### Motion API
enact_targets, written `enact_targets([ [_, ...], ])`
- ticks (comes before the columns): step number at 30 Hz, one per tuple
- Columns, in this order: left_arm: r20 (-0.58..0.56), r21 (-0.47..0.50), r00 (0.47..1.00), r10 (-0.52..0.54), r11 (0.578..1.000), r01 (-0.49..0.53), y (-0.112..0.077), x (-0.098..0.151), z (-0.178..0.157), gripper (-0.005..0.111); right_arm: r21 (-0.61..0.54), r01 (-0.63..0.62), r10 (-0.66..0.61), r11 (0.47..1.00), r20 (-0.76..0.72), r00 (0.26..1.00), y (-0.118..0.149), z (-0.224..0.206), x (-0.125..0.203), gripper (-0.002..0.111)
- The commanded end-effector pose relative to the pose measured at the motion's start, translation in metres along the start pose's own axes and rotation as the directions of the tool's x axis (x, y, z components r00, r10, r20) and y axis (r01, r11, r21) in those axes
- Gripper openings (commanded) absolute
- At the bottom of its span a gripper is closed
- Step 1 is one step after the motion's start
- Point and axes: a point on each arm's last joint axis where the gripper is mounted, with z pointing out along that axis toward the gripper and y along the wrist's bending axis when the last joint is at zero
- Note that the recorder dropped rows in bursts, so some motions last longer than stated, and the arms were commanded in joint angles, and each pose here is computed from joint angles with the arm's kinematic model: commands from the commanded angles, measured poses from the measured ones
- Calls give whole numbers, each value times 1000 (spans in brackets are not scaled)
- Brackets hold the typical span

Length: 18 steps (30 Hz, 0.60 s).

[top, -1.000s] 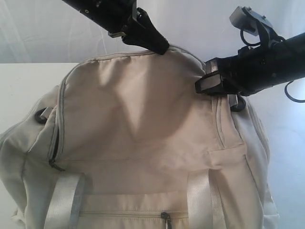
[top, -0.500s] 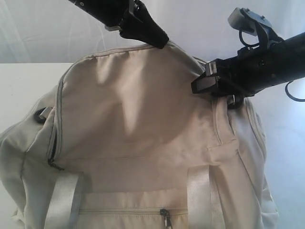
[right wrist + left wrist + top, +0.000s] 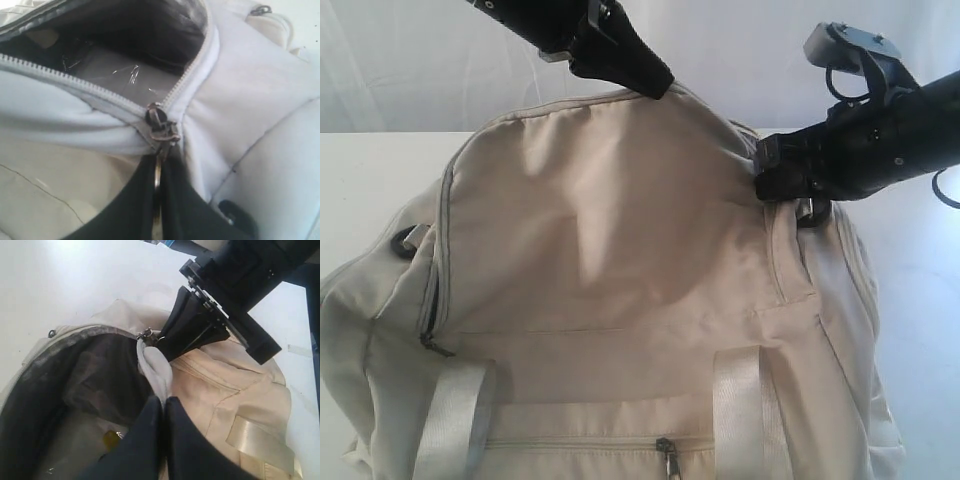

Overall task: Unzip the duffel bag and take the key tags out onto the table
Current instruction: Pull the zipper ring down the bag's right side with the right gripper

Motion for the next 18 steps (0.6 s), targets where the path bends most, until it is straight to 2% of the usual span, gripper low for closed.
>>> enact_targets([
  [1, 13, 6, 1000, 23, 1000, -23, -8, -5, -9, 0, 40, 41, -42, 998, 37, 998, 2, -14, -2, 0],
  [11, -20, 4, 999, -39, 999, 39, 8, 5, 10, 0, -38, 81, -82, 996, -23, 996, 27, -45, 8, 0],
  [18, 4, -84, 996, -93, 992, 93, 23, 8, 17, 0, -50, 86, -91, 995, -101, 991, 33, -55, 17, 0],
])
